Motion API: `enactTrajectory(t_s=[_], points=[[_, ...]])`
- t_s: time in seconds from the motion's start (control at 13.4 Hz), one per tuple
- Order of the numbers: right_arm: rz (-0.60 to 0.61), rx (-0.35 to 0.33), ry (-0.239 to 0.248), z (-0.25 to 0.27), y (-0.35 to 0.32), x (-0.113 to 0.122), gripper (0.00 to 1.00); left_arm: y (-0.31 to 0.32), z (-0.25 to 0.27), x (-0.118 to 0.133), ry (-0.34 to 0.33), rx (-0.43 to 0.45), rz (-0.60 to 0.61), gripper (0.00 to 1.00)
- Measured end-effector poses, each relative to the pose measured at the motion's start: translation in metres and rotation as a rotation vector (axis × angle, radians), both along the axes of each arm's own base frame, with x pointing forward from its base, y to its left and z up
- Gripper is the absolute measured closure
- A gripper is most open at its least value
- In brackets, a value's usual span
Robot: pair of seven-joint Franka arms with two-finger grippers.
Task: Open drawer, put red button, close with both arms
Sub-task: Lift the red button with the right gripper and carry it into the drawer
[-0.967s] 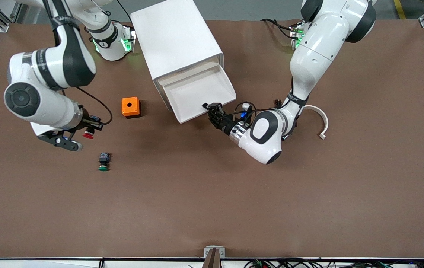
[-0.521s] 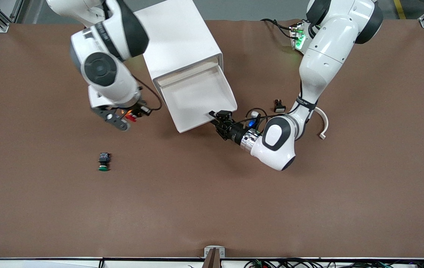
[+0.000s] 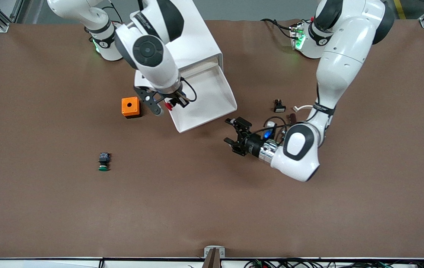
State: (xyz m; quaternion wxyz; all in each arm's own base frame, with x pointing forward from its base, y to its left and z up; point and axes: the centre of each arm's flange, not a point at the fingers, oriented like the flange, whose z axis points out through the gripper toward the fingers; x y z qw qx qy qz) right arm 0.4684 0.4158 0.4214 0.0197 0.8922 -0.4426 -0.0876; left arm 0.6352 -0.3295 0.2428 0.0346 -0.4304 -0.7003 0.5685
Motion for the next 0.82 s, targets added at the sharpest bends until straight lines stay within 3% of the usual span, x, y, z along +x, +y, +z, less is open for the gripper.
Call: enactTrajectory(t_s=[0.15, 0.45, 0.6, 0.82], points=[[-0.044, -0.003, -0.009, -0.025, 0.023, -0.006, 0.59, 0.036, 0.014, 0.018, -0.082, 0.053, -0.039, 0.00], [-0.067, 0.006, 0.023, -0.063, 0.041, -0.012, 0.59, 0.102, 0.024, 0.038, -0.328, 0.174, -0.222, 0.00], [-0.060, -0.001, 0.030, -0.071, 0.045, -0.015, 0.59, 0.125, 0.021, 0.033, -0.424, 0.301, -0.444, 0.00], [-0.055, -0.005, 0.034, -0.075, 0.048, -0.017, 0.56, 0.123, 0.027, 0.023, -0.489, 0.410, -0.700, 0.00]])
